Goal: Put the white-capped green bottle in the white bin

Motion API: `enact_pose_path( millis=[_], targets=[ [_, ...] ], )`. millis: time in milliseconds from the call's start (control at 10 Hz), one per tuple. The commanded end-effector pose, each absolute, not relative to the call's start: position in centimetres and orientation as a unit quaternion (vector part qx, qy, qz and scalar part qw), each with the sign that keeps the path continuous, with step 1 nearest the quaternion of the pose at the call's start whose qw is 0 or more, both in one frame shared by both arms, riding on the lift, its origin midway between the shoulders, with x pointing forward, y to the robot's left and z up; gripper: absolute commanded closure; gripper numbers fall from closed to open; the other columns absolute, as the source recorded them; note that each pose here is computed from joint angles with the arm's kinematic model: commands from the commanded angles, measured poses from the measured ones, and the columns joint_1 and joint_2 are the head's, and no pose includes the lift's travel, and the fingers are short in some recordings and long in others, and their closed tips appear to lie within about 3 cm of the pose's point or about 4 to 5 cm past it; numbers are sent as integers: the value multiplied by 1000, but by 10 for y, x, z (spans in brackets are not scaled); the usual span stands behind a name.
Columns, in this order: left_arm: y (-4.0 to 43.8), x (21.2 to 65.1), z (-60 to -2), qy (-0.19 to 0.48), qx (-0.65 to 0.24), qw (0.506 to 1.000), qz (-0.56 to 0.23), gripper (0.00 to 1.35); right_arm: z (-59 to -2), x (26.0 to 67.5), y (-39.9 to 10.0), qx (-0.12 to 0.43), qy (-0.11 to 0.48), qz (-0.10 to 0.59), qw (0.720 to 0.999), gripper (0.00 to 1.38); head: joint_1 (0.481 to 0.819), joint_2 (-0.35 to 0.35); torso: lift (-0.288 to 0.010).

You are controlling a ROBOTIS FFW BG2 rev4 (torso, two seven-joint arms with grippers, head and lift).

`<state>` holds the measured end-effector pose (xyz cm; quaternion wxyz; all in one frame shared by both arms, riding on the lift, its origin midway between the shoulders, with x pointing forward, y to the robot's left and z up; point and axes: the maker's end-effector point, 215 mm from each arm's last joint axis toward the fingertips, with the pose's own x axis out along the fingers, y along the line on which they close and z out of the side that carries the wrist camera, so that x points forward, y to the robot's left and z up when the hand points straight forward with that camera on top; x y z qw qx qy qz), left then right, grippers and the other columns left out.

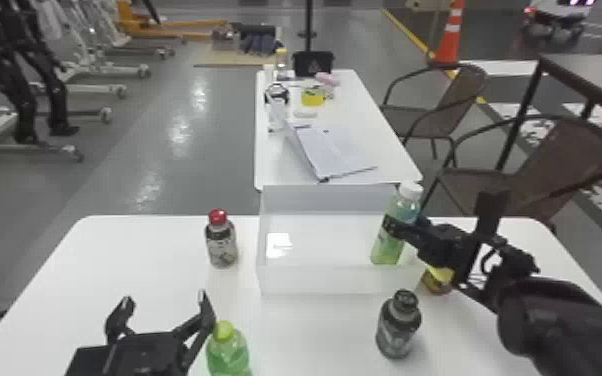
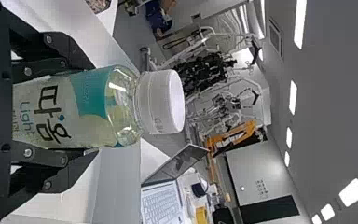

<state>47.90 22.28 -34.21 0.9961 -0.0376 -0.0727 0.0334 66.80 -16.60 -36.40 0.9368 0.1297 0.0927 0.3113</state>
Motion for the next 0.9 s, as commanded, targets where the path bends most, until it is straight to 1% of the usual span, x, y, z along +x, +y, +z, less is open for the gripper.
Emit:
enact_pose_path(
  millis=[0, 100, 200, 300, 500, 800],
  targets=[
    [222, 479, -342, -73, -39, 996, 34, 111, -364, 668, -167, 125, 89, 311, 938, 185, 549, 0, -100],
    [222, 479, -342, -73, -40, 996, 34, 113, -359, 669, -166, 124, 85, 312, 938, 51, 549, 0, -100],
    [222, 479, -342, -73, -40, 996, 34, 111, -358, 669, -165, 123, 83, 313, 938, 114, 549, 0, -100],
    [222, 479, -342, -73, -40, 996, 34, 111, -357, 670, -166, 124, 82, 312, 938, 145, 549, 0, -100],
    [222, 479, -342, -73, -40, 996, 34, 111, -356, 670, -166, 125, 80, 312, 939, 150, 549, 0, -100],
    [223, 479, -341, -75, -39, 996, 34, 111, -342, 661, -161, 128, 55, 317, 938, 150, 549, 0, -100]
  ],
)
